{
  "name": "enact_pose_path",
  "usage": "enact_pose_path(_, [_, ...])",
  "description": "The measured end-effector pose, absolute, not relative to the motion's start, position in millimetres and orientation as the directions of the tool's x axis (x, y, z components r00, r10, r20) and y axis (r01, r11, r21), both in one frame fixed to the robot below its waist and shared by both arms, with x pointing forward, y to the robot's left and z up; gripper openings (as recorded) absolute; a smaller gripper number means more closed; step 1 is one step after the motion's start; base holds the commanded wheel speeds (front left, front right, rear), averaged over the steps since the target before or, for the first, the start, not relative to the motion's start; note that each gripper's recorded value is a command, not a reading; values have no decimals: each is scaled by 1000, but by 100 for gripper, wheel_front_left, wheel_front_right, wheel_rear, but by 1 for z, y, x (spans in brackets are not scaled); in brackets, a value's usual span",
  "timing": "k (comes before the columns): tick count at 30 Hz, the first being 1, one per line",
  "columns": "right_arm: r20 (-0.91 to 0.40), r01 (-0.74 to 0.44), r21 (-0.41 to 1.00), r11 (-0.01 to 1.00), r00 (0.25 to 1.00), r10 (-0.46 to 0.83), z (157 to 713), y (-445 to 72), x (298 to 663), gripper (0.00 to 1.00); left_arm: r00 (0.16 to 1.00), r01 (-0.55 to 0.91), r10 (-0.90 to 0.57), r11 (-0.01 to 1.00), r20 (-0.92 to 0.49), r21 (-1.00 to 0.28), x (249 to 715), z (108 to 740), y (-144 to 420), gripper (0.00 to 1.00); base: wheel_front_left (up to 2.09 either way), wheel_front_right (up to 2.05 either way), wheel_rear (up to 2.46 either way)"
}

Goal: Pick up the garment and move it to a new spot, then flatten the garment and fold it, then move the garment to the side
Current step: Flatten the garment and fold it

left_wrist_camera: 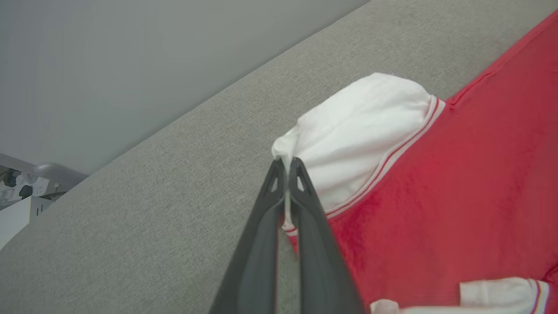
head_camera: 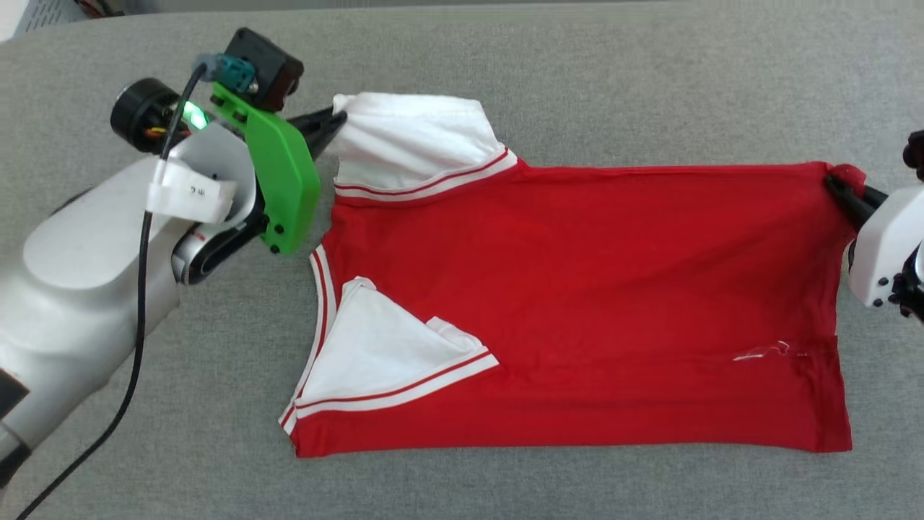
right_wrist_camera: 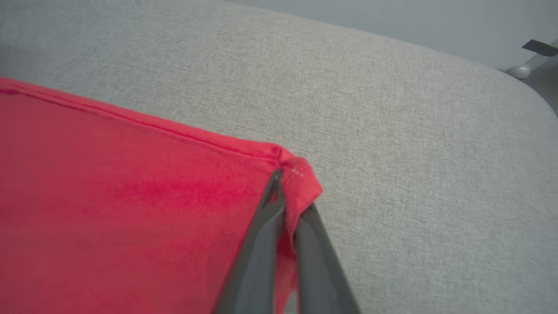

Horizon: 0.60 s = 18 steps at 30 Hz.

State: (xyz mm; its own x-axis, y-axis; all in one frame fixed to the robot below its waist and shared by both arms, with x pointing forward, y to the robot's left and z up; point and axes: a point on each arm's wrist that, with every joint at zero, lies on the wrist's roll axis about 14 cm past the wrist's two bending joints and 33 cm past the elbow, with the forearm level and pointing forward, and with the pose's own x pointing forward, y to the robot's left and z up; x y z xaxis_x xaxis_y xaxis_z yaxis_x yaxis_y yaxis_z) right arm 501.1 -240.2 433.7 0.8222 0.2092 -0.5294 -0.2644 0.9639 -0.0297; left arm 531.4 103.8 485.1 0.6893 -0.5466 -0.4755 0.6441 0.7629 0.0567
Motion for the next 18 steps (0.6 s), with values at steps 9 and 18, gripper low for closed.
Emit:
enact_pose_path(9, [-493, -257, -2, 966, 841, 223, 442, -238, 466, 0, 697, 629, -540, 776, -472, 41, 478, 492, 114, 0, 0, 0, 0])
enact_pose_path(18, [-509, -246, 59, 967, 826, 241, 429, -233, 421, 0, 672, 596, -523, 802, -524, -38, 413, 470, 122, 0, 0, 0, 0])
